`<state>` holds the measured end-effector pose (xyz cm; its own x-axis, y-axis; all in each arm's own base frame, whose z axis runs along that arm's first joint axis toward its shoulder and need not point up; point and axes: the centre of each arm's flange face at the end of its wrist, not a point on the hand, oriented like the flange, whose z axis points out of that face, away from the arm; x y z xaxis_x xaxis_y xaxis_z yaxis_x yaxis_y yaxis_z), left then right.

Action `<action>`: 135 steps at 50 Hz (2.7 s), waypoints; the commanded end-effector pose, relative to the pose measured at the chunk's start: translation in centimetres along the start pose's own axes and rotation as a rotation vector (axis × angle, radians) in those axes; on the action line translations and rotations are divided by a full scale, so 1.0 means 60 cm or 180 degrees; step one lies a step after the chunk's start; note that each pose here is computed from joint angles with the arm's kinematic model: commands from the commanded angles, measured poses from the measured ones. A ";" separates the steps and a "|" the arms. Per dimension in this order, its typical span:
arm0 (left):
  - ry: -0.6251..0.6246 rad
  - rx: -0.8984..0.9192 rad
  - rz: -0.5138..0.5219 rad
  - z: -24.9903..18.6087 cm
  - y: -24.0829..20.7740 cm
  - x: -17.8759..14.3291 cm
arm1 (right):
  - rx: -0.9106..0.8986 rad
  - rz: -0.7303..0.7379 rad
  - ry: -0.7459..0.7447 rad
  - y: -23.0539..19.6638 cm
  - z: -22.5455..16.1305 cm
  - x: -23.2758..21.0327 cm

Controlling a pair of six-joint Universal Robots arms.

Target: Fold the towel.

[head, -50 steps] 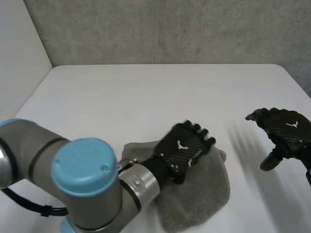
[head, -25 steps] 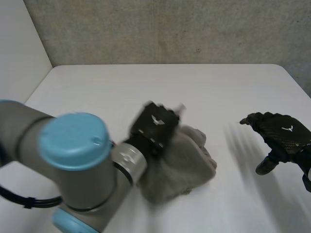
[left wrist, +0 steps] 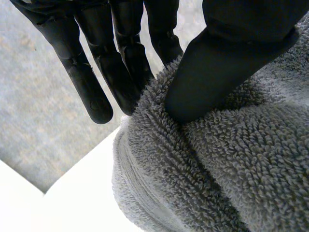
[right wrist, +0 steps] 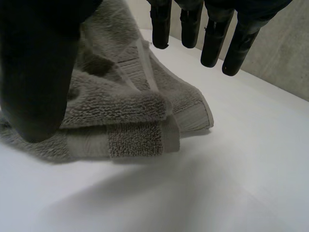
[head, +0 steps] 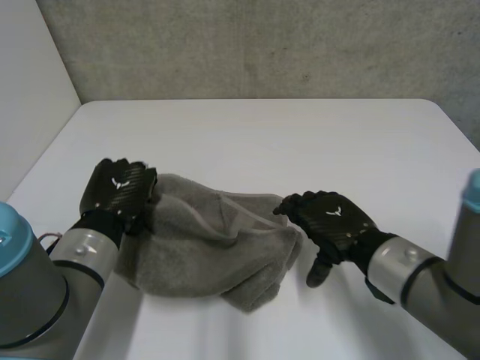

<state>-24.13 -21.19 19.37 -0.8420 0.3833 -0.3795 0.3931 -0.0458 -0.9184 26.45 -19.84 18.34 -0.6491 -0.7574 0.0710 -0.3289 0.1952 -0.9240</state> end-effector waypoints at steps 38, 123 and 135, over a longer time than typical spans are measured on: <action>-0.0312 0.1694 -0.0989 0.081 -0.227 -0.100 | 0.2088 -0.0831 0.0983 -0.337 0.071 0.054; -0.0246 0.0269 -0.1128 -0.017 -0.031 -0.044 | -0.0340 0.0830 0.0134 0.087 0.085 0.042; -0.0256 0.0362 -0.1135 -0.020 -0.043 -0.048 | -0.0304 0.0923 0.0070 0.080 0.092 0.033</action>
<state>-22.27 -21.06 22.80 -0.9467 0.3198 -0.0379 0.0332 -0.0202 -0.9992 27.08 -24.00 11.69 -0.7442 -0.6504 -0.1520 -0.2129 0.4467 -0.8690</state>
